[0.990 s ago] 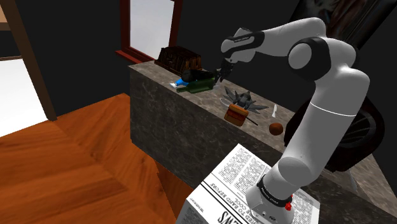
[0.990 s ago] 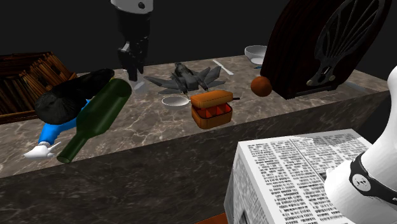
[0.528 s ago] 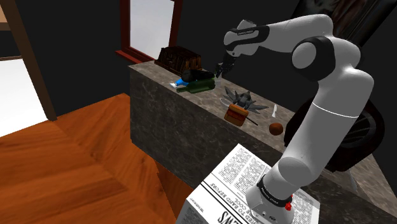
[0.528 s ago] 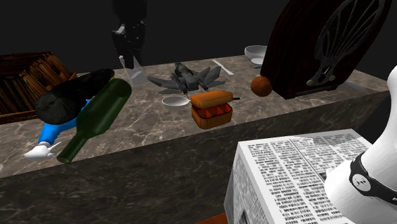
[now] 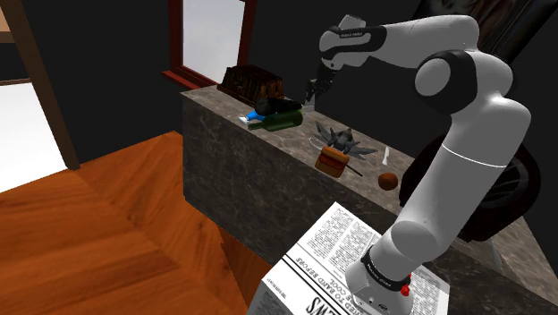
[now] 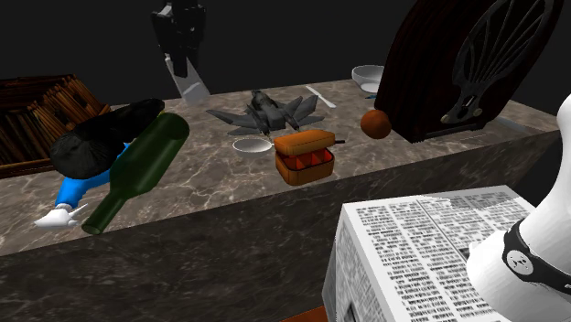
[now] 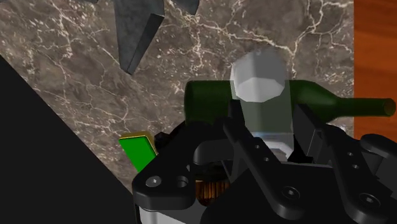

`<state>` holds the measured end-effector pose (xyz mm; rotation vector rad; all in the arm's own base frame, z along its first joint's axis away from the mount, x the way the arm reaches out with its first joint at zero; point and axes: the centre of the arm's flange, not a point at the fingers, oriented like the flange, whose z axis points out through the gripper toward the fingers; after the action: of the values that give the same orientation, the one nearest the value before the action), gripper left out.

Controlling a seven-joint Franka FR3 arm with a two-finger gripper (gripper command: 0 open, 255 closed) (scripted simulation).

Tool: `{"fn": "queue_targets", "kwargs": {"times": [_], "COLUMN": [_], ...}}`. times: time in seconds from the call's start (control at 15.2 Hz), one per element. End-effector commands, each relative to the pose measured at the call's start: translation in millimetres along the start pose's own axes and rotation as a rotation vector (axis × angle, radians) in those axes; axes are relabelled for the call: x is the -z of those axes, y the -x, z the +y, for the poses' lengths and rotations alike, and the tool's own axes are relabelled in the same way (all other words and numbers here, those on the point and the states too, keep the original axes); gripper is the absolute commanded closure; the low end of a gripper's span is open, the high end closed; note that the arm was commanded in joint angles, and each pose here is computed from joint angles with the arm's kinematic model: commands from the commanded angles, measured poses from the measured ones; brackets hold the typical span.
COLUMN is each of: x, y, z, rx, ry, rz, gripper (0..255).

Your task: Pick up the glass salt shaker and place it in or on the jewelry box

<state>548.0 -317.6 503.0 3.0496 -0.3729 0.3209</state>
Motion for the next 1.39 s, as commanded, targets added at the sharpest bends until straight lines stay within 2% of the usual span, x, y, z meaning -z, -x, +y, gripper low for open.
{"fn": "queue_targets", "kwargs": {"times": [0.0, 1.06, 1.32], "x": [8, 64, 52], "y": [11, 214, 228], "z": [1, 16, 17], "rx": [0.000, 0.000, 0.000], "ry": [0.000, 0.000, 0.000], "rz": [0.000, 0.000, 0.000], "gripper": [255, 255, 255]}}
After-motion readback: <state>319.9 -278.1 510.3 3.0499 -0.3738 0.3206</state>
